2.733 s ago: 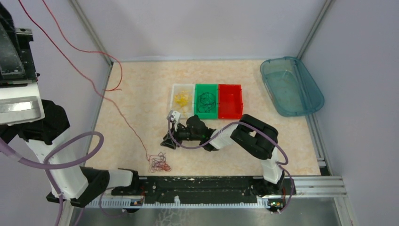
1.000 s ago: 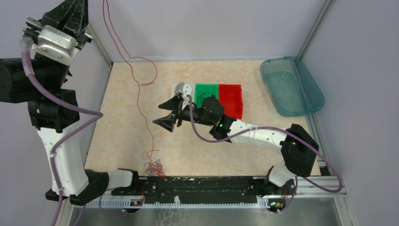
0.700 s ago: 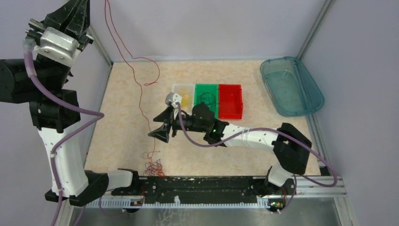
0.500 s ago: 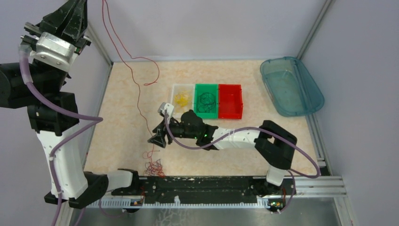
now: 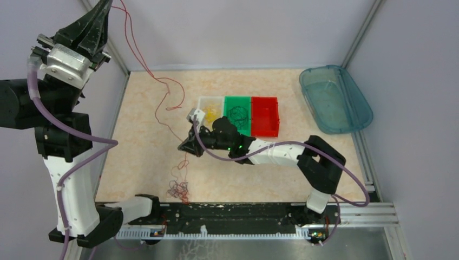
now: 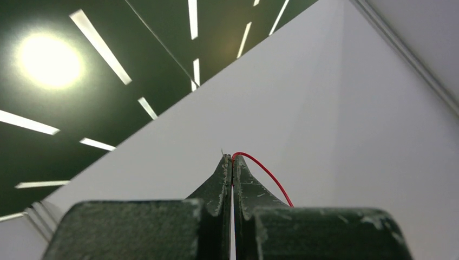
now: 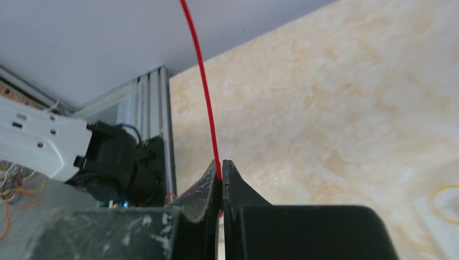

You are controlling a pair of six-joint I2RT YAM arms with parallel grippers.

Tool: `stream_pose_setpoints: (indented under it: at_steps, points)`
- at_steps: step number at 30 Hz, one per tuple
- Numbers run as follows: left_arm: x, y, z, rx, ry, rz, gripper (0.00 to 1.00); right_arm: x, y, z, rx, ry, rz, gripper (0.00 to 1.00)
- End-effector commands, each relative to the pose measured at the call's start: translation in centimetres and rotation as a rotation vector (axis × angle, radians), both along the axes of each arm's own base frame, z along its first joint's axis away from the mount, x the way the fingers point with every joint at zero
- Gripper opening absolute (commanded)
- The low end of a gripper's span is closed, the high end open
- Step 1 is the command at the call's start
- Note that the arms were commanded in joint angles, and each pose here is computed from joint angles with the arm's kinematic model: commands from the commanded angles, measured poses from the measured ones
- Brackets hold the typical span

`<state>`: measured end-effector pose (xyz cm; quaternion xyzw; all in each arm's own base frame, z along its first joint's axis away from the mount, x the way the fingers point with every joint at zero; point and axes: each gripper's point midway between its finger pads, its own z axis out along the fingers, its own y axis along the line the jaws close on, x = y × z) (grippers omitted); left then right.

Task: Untangle the cables
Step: Untie the cable.

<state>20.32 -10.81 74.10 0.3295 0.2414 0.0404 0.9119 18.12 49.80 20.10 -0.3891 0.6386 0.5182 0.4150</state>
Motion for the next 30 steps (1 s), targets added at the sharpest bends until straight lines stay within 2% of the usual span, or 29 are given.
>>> stream_pose_setpoints:
  at_steps: [1,4,8,10,18,22,27,30]
  points:
    - [0.4,-0.7,-3.4,-0.047,0.205,-0.098,0.00,2.6,-3.3,13.4,0.207,-0.208,-0.080,0.00]
    - [1.5,-2.9,-10.8,-0.012,0.499,-0.226,0.00,2.0,-4.2,15.4,0.225,-0.248,-0.073,0.00]
    - [1.1,-5.5,-22.2,0.032,0.858,-0.405,0.00,1.2,-5.3,16.9,0.266,-0.260,-0.068,0.00]
    - [-0.3,-6.3,-25.1,0.051,0.931,-0.475,0.00,1.0,-5.8,17.2,0.286,-0.264,-0.076,0.00]
    - [-2.4,-7.5,-32.2,0.146,1.133,-0.604,0.00,0.3,-6.2,17.3,0.299,-0.259,-0.056,0.00]
    - [-3.3,-7.9,-33.6,0.175,1.159,-0.652,0.02,0.2,-6.3,17.4,0.312,-0.243,-0.061,0.00]
    - [-3.2,-7.8,-35.0,0.190,1.195,-0.641,0.03,0.3,-6.3,17.5,0.320,-0.226,-0.067,0.00]
    - [-2.5,-7.3,-36.0,0.167,1.220,-0.581,0.06,0.3,-6.3,17.3,0.319,-0.222,-0.070,0.00]
